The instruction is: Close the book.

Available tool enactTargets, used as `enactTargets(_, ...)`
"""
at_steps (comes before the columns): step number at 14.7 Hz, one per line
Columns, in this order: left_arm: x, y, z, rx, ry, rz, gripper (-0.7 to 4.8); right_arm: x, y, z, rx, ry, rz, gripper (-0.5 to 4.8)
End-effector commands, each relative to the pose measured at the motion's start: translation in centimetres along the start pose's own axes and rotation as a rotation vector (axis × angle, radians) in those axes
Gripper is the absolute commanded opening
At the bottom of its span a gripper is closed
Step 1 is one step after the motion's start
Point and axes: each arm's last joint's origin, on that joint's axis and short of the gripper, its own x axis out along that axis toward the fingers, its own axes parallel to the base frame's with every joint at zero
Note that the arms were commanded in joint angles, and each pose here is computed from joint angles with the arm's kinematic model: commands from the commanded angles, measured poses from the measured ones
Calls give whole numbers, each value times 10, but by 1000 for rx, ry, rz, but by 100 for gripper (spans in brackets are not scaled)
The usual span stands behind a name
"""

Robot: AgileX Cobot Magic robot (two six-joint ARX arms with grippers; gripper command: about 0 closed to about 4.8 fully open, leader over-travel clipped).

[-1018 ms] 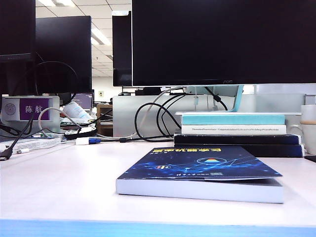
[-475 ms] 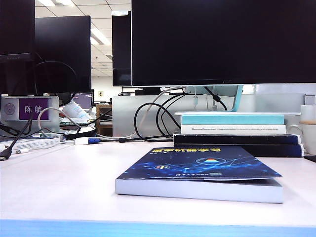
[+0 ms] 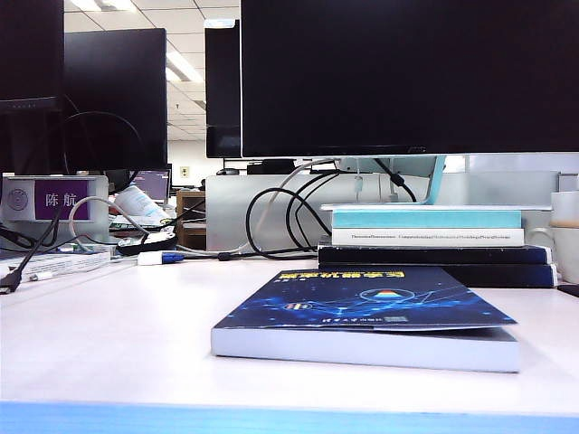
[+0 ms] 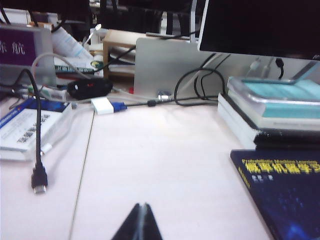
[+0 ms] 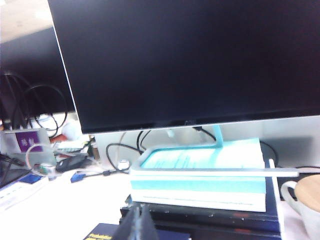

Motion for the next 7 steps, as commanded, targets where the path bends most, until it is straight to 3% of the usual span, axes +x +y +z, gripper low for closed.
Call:
enactTargets(1, 0, 3, 4, 20, -34, 34, -5, 0, -8, 1, -41, -7, -55, -1)
enactTargets(4, 0, 13, 4, 23, -28, 85, -5, -1, -21, -2, -42, 52, -35, -1)
enactTargets(6, 0, 16, 0, 23, 16, 136, -5, -2, -25, -5, -57, 81, -107, -1)
enactTargets(7, -1, 17, -4, 24, 58, 168, -5, -3, -29, -13, -69, 134, -228, -1)
